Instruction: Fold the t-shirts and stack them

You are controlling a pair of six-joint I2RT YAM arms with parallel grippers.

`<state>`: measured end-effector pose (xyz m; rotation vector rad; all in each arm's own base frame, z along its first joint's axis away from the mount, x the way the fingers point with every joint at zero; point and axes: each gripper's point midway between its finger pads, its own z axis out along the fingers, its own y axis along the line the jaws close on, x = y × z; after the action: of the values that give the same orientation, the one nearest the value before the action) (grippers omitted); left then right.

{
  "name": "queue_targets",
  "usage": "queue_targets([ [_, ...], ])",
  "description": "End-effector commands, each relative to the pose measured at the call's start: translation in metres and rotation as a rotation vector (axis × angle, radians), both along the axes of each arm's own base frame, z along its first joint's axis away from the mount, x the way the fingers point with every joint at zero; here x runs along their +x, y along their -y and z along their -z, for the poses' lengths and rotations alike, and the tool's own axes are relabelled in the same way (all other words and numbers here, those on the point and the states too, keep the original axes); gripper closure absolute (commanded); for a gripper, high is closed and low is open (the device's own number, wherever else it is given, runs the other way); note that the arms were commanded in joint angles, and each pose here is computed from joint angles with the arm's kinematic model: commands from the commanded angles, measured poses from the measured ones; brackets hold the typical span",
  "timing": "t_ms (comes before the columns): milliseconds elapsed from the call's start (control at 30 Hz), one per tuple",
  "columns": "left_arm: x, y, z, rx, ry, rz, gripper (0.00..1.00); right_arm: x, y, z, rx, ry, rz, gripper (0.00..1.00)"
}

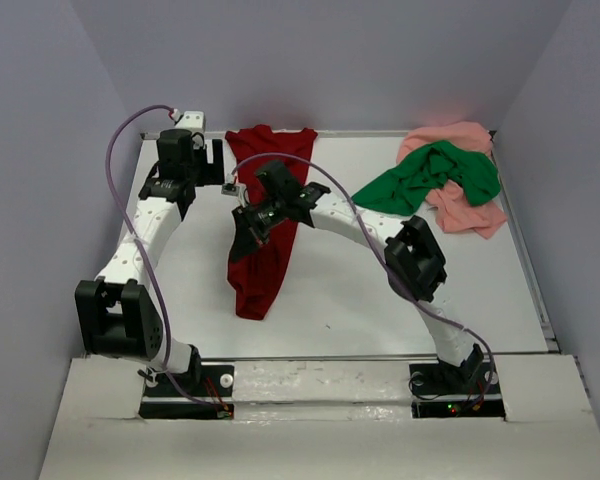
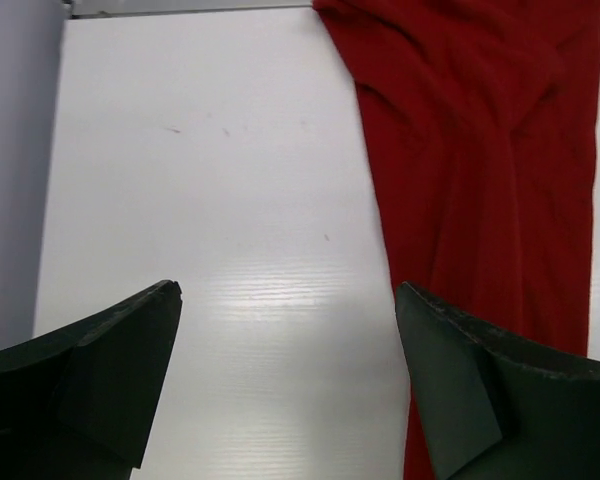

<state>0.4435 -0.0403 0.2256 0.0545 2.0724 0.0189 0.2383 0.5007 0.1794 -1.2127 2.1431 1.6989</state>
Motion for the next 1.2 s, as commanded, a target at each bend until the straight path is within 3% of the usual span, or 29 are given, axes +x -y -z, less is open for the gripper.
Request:
queue_targets([
  [0, 0.001, -0.003, -0.030, -0.014, 0.102, -0.036, 0.01, -0.044, -0.027, -0.011, 0.072, -0.046, -0.162, 1.00],
  [300, -0.002, -0.018, -0.041, -0.004, 0.130, -0.096, 0.01, -0.119, -0.066, -0.005, 0.121, -0.078, -0.375, 1.00],
  [467, -0.004, -0.020, -0.046, -0.004, 0.146, -0.100, 0.01, -0.122, -0.073, 0.021, 0.083, -0.115, -0.378, 1.00],
  [500, -0.005, -0.020, -0.047, -0.004, 0.148, -0.097, 0.01, -0.122, -0.073, 0.024, 0.080, -0.120, -0.380, 0.71],
  [567, -0.005, -0.020, -0.047, -0.005, 0.150, -0.093, 0.01, -0.121, -0.073, 0.033, 0.066, -0.116, -0.369, 0.44],
  [600, -0.005, -0.019, -0.046, -0.005, 0.147, -0.092, 0.01, -0.119, -0.075, 0.039, 0.051, -0.104, -0.349, 0.03],
  [900, -0.008, -0.021, -0.055, -0.001, 0.170, -0.102, 0.01, -0.109, -0.062, 0.040, -0.021, 0.032, -0.256, 0.03],
  [1067, -0.011, -0.020, -0.050, 0.004, 0.154, -0.082, 0.01, -0.096, -0.039, 0.043, -0.109, 0.021, -0.204, 0.05],
  [1167, -0.013, -0.022, -0.049, 0.010, 0.148, -0.092, 0.01, -0.083, -0.029, 0.040, -0.130, 0.108, -0.150, 0.00],
])
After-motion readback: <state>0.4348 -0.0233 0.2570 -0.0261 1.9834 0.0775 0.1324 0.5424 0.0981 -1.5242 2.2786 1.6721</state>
